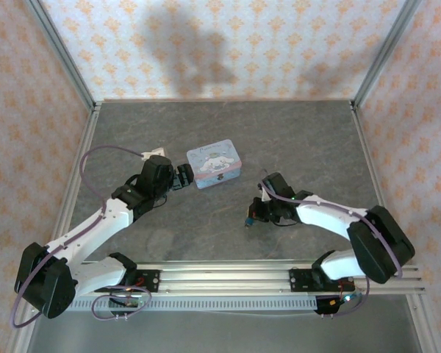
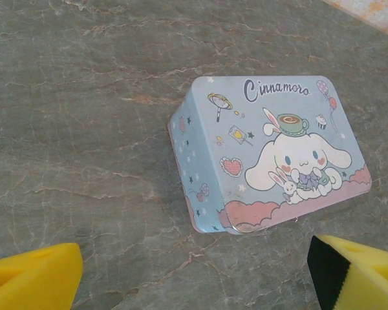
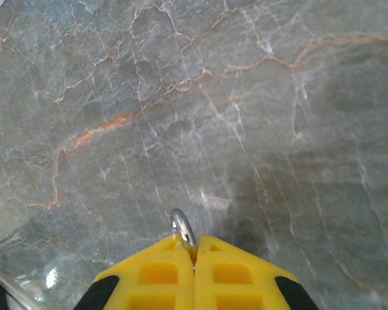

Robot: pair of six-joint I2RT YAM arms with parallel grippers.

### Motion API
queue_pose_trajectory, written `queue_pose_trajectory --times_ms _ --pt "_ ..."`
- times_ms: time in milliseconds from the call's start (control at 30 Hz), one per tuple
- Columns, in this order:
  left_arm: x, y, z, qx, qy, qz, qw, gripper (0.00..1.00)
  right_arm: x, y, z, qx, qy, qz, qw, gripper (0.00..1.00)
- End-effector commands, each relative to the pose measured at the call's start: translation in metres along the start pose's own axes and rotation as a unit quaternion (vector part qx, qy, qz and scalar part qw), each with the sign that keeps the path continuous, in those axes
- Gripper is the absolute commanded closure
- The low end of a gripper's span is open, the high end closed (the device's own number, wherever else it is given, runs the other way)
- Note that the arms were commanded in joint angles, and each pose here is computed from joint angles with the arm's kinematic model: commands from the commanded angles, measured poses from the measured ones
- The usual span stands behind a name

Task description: Unlock the padlock with the key

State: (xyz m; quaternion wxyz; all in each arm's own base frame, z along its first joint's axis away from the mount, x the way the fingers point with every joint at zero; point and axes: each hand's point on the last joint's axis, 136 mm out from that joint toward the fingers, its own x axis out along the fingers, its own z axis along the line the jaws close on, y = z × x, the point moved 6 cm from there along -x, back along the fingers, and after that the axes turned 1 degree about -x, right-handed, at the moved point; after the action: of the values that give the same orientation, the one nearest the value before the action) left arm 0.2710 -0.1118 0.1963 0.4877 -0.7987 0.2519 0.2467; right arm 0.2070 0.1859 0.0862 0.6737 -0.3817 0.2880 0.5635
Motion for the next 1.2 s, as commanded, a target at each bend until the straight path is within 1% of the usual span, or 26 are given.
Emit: queue_pose_trajectory --times_ms 0,67,200,333,467,533,633,767,867,933,1033,1100,1167 --pt "-0.005 0.000 0.007 0.012 -0.023 -0.007 1.000 0.09 0.006 -0.011 0.006 -0.015 -0.007 -0.013 1.000 0.95" --pt "-0.006 -0.001 0.007 0.011 -0.023 -0.009 1.000 0.09 0.007 -0.014 0.005 -0.013 -0.005 -0.015 1.000 0.86" --pt "-0.010 -0.005 0.005 0.009 -0.023 -0.018 1.000 0.09 -0.005 -0.021 0.004 -0.016 0.008 -0.042 0.999 0.75" --pt "-0.016 -0.016 0.003 0.006 -0.029 -0.037 0.999 0.07 -0.035 -0.036 0.004 -0.037 0.043 -0.102 0.993 0.65" --pt "-0.025 -0.031 0.005 0.007 -0.053 -0.074 0.996 0.04 -0.070 -0.054 -0.004 -0.054 0.092 -0.177 0.978 0.58" --pt "-0.032 -0.040 0.008 0.009 -0.069 -0.098 0.993 0.03 -0.094 -0.062 -0.006 -0.065 0.118 -0.229 0.964 0.54" --pt "-0.044 -0.052 0.018 0.008 -0.102 -0.149 0.984 0.02 -0.125 -0.071 -0.015 -0.086 0.170 -0.301 0.934 0.44" --pt "-0.059 -0.063 0.032 0.026 -0.135 -0.216 0.967 0.02 -0.156 -0.079 -0.030 -0.097 0.214 -0.372 0.898 0.30" --pt "-0.064 -0.064 0.047 0.047 -0.170 -0.252 0.951 0.01 -0.171 -0.085 -0.049 -0.078 0.249 -0.417 0.870 0.22" --pt "-0.065 -0.060 0.062 0.054 -0.204 -0.278 0.937 0.01 -0.178 -0.086 -0.067 -0.054 0.279 -0.443 0.850 0.13" --pt "-0.061 -0.050 0.084 0.057 -0.240 -0.293 0.924 0.00 -0.182 -0.084 -0.097 -0.022 0.323 -0.470 0.821 0.01" --pt "-0.057 -0.044 0.093 0.073 -0.248 -0.285 0.923 0.00 -0.182 -0.082 -0.114 -0.008 0.340 -0.479 0.809 0.01" --pt "-0.054 -0.039 0.100 0.087 -0.255 -0.279 0.922 0.00 -0.180 -0.082 -0.126 0.001 0.343 -0.484 0.805 0.01"
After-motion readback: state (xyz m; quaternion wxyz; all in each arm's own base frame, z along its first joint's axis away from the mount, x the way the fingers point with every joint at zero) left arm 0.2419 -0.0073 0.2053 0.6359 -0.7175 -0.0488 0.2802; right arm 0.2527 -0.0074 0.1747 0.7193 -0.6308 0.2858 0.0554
